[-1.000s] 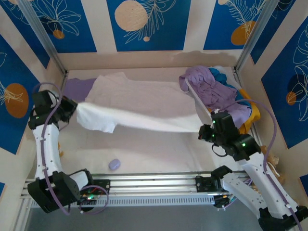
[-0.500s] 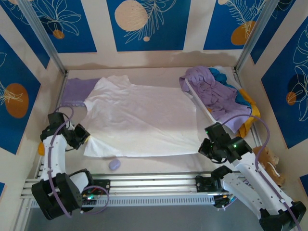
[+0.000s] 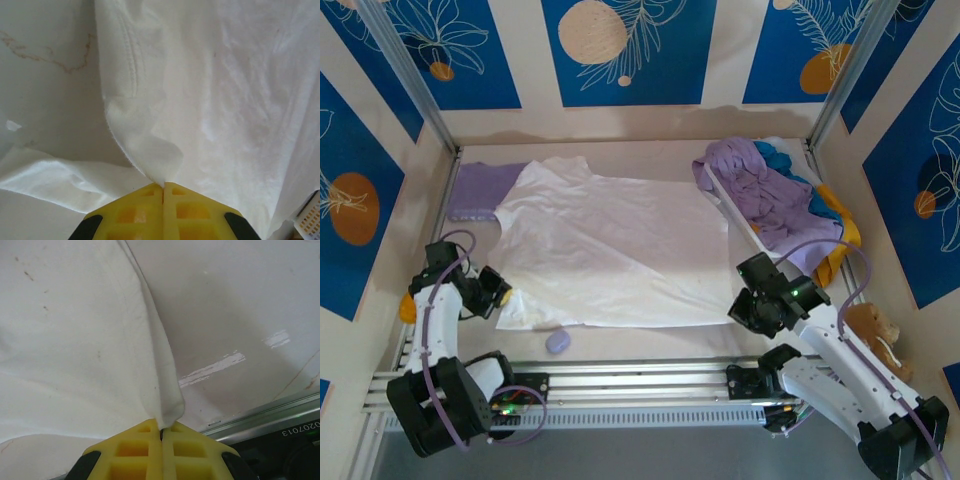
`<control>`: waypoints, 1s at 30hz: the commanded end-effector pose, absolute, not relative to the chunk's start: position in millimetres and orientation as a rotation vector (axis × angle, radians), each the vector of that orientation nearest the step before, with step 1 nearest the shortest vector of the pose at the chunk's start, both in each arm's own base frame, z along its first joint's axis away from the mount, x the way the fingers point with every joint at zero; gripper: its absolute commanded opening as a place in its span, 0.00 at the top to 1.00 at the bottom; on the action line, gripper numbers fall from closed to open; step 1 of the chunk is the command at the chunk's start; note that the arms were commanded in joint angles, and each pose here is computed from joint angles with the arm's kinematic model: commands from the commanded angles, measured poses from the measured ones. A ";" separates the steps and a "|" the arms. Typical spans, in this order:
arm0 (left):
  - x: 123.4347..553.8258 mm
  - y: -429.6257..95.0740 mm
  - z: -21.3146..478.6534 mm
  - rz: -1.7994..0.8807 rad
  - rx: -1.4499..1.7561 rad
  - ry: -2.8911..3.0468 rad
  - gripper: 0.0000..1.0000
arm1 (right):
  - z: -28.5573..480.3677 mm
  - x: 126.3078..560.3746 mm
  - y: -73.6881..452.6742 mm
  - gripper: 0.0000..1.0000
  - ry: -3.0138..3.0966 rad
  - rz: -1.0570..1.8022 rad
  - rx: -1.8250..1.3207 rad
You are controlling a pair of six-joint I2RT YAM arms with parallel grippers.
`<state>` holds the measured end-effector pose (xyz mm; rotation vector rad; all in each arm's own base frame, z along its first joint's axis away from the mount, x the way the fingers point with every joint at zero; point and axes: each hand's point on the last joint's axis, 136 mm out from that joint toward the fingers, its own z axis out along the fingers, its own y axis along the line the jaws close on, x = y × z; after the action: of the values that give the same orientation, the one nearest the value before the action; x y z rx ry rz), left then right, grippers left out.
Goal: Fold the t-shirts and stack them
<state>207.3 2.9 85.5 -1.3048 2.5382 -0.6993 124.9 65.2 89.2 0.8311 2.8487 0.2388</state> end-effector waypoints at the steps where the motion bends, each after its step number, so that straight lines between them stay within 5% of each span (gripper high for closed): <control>1: 201.4 3.7 85.5 -0.689 -1.351 2.541 1.00 | 75.4 114.8 67.7 1.00 2.912 0.218 0.862; 7: 211.4 16.4 111.2 -0.598 -1.219 2.555 1.00 | 48.8 104.2 83.7 1.00 3.066 0.217 0.881; 17: 205.2 16.3 83.9 -0.595 -1.300 2.544 1.00 | 59.6 131.8 87.0 1.00 3.006 0.229 0.841; 30: 247.9 33.5 98.4 -0.649 -1.267 2.514 1.00 | 73.2 175.0 81.2 1.00 2.920 0.353 0.881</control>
<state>228.0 20.5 81.2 -1.3191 2.5703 -0.6490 163.1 75.3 67.3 0.9199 2.9250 0.2829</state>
